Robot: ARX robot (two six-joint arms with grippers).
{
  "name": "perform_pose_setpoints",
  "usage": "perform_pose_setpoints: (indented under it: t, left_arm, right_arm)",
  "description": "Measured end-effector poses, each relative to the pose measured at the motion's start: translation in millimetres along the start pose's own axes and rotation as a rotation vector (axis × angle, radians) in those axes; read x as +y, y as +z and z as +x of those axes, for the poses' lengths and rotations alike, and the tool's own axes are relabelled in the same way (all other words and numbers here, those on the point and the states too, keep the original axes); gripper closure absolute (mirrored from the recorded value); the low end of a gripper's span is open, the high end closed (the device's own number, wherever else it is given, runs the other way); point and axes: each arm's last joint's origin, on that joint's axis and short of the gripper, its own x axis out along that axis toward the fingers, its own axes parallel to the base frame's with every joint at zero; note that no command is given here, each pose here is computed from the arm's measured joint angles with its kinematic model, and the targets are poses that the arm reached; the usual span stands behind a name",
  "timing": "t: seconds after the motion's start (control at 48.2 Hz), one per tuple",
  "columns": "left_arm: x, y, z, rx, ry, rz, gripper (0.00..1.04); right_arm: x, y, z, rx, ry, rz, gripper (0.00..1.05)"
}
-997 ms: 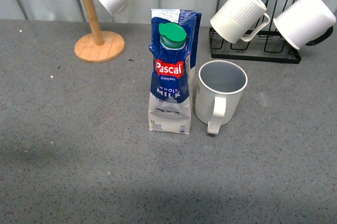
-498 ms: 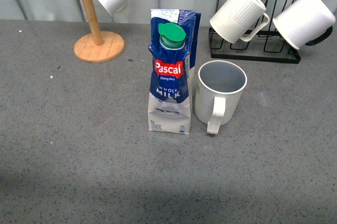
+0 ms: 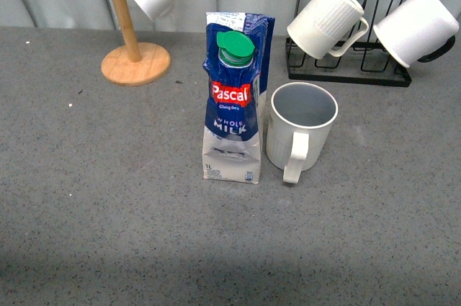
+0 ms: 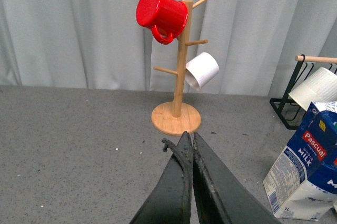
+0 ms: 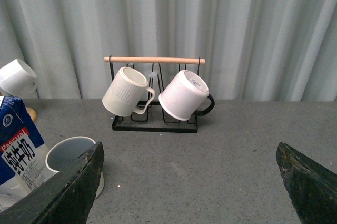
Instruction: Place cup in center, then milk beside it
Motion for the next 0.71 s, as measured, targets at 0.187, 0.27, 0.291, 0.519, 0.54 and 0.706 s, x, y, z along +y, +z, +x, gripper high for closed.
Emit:
perform_pose_setpoints:
  t: [0.187, 0.27, 0.291, 0.519, 0.54, 0.706]
  left_arm:
    - [0.0, 0.5, -5.3, -0.002, 0.000, 0.000, 1.01]
    - [0.0, 0.4, -7.3, -0.002, 0.000, 0.000, 1.01]
    - [0.0, 0.6, -7.7, -0.002, 0.000, 0.000, 1.01]
    - [0.0, 0.4, -11.7, -0.002, 0.000, 0.000, 1.01]
    - [0.0, 0.4, -12.1, -0.002, 0.000, 0.000, 1.01]
    - [0.0, -0.4, -16.2, 0.001, 0.001, 0.000, 1.01]
  right_arm:
    - [0.0, 0.0, 0.0, 0.000, 0.000, 0.000, 0.09]
    - [0.0, 0.0, 0.0, 0.000, 0.000, 0.000, 0.09]
    - [0.0, 0.0, 0.0, 0.000, 0.000, 0.000, 0.09]
    - [0.0, 0.0, 0.0, 0.000, 0.000, 0.000, 0.09]
    - [0.0, 0.0, 0.0, 0.000, 0.000, 0.000, 0.09]
    - [0.0, 0.0, 0.0, 0.000, 0.000, 0.000, 0.09]
